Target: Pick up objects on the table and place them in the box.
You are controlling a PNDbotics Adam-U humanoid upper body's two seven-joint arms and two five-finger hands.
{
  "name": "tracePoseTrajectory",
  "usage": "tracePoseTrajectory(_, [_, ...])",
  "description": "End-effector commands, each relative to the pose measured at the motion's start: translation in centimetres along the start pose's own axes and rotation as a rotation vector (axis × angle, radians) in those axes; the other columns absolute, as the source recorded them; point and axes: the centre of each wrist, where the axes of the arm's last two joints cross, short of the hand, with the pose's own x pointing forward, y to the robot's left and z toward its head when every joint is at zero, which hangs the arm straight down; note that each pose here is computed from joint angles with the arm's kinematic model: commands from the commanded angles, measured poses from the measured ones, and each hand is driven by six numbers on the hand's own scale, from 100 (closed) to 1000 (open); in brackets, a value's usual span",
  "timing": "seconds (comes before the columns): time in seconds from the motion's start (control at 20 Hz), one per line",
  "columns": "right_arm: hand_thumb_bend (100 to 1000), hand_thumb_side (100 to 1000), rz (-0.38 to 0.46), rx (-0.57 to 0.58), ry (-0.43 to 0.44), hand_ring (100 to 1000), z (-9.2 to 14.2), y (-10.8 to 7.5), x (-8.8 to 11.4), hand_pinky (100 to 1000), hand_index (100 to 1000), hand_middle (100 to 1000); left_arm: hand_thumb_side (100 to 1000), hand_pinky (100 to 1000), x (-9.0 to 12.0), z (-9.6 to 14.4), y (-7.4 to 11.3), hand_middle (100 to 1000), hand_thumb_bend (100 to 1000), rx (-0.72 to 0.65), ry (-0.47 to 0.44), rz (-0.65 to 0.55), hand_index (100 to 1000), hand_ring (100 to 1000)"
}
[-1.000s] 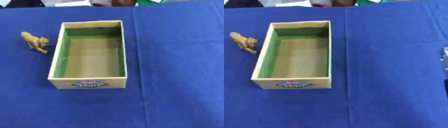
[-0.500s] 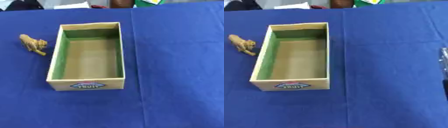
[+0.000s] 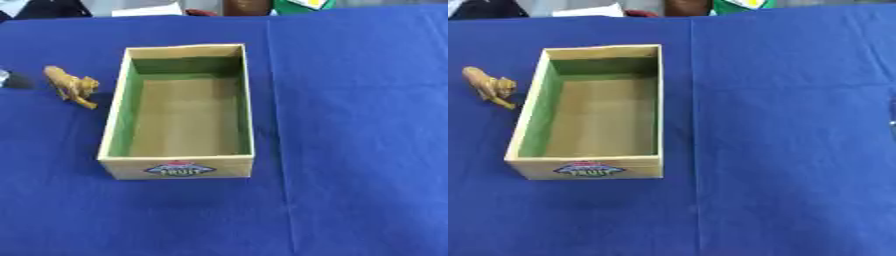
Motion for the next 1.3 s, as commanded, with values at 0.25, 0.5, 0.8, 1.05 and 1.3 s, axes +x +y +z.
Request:
tracePoseTrajectory(0.25, [100, 960, 0.001, 0.017, -0.031, 695, -0.7, -0.2, 0.7, 806, 854, 768, 576, 743, -0.5, -2.0, -0.7, 963, 587, -0.171, -0.066, 0.094, 1000, 910])
tracePoseTrajectory(0.5, [100, 959, 0.000, 0.018, -0.027, 694, -0.6, -0.1, 0.7, 806, 854, 768, 507, 745, -0.5, -3.1, -0.9, 960, 382, -0.225, -0.077, 0.126, 1000, 910])
tracePoseTrajectory(0.8, [100, 957, -0.002, 0.022, -0.027, 694, -0.6, -0.1, 0.7, 806, 852, 766, 477, 734, -0.1, -4.5, -0.9, 943, 268, -0.252, -0.086, 0.097, 1000, 892])
tracePoseTrajectory(1.05, [100, 956, -0.002, 0.024, -0.026, 694, -0.6, 0.0, 0.7, 807, 852, 766, 468, 734, 0.0, -5.4, -1.4, 940, 241, -0.273, -0.086, 0.085, 1000, 892])
tracePoseTrajectory(1.3, [100, 951, -0.008, 0.027, -0.029, 693, -0.7, 0.1, 0.8, 807, 851, 765, 439, 726, 0.0, -6.5, -2.5, 930, 116, -0.363, -0.058, 0.083, 1000, 887])
